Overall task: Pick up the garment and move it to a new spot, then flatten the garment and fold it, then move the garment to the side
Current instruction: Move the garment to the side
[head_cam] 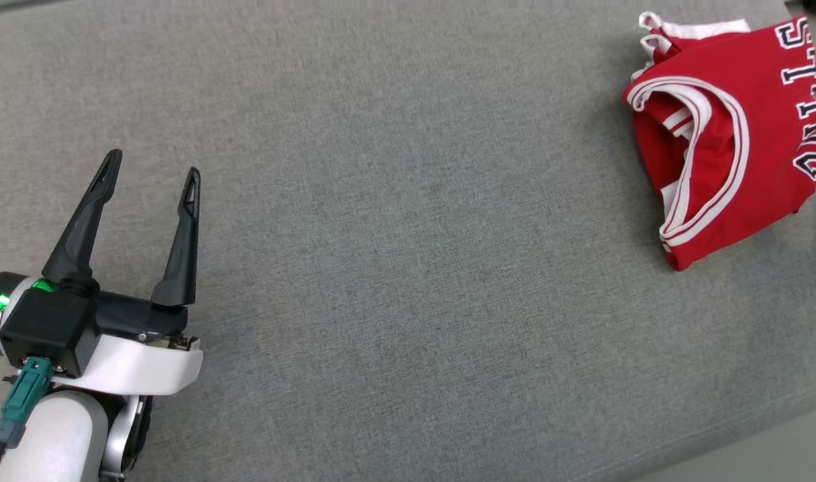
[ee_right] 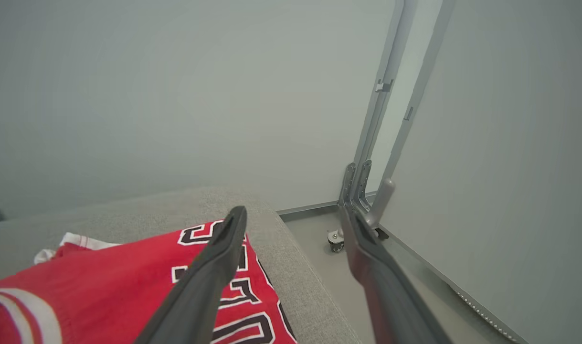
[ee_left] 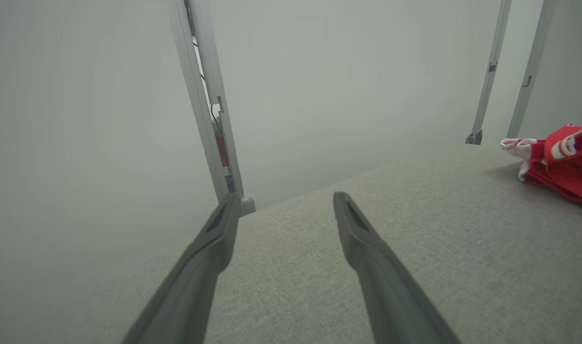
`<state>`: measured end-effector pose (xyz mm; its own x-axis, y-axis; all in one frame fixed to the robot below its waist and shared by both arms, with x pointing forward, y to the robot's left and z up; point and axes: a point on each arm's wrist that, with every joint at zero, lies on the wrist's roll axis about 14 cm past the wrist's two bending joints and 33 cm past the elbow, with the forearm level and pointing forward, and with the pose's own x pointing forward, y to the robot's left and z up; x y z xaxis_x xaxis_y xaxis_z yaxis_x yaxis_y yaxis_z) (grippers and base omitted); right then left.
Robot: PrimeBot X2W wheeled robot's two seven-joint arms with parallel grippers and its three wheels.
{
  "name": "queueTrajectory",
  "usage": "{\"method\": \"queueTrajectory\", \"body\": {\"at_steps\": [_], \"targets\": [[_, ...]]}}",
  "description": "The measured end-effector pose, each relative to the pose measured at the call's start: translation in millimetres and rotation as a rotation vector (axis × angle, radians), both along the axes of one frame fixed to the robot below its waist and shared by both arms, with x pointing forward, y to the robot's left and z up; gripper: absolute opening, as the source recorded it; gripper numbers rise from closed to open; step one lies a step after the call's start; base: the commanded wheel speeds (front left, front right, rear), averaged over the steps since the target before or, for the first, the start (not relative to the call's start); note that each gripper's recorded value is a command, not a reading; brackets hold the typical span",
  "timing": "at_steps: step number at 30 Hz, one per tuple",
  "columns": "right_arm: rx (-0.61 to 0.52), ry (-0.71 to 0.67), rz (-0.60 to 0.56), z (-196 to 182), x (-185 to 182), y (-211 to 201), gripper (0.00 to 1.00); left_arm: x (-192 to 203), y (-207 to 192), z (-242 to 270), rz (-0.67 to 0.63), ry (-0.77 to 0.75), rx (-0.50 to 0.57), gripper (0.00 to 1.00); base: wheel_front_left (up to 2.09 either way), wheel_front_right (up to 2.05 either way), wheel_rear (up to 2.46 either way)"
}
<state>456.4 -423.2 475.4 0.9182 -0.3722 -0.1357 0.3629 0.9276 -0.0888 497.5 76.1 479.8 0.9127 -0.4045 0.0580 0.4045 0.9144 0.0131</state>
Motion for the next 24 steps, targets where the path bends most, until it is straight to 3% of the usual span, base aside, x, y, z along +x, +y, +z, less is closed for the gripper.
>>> {"method": "queueTrajectory", "body": {"at_steps": [5,8,13,19,24], "targets": [[-0.001,-0.215,0.001,53.5,-9.3,8.1,1.00,-9.3,7.4,13.8,0.035,-0.018,-0.035,1.00,0.00,0.00,0.00],[0.005,-0.292,0.009,66.5,-21.6,24.7,1.00,-14.4,13.3,28.2,0.060,-0.049,-0.054,1.00,0.00,0.00,0.00],[0.025,-0.397,0.130,83.7,-27.9,95.7,1.00,-33.5,37.0,46.1,0.144,-0.078,-0.069,1.00,0.00,0.00,0.00],[0.065,-0.418,0.266,94.3,-33.4,167.0,1.00,-54.1,66.9,60.0,0.237,-0.098,-0.085,1.00,0.00,0.00,0.00],[0.090,-0.387,0.344,92.6,-45.0,201.8,1.00,-74.8,81.4,61.0,0.279,-0.091,-0.063,1.00,0.00,0.00,0.00]]}}
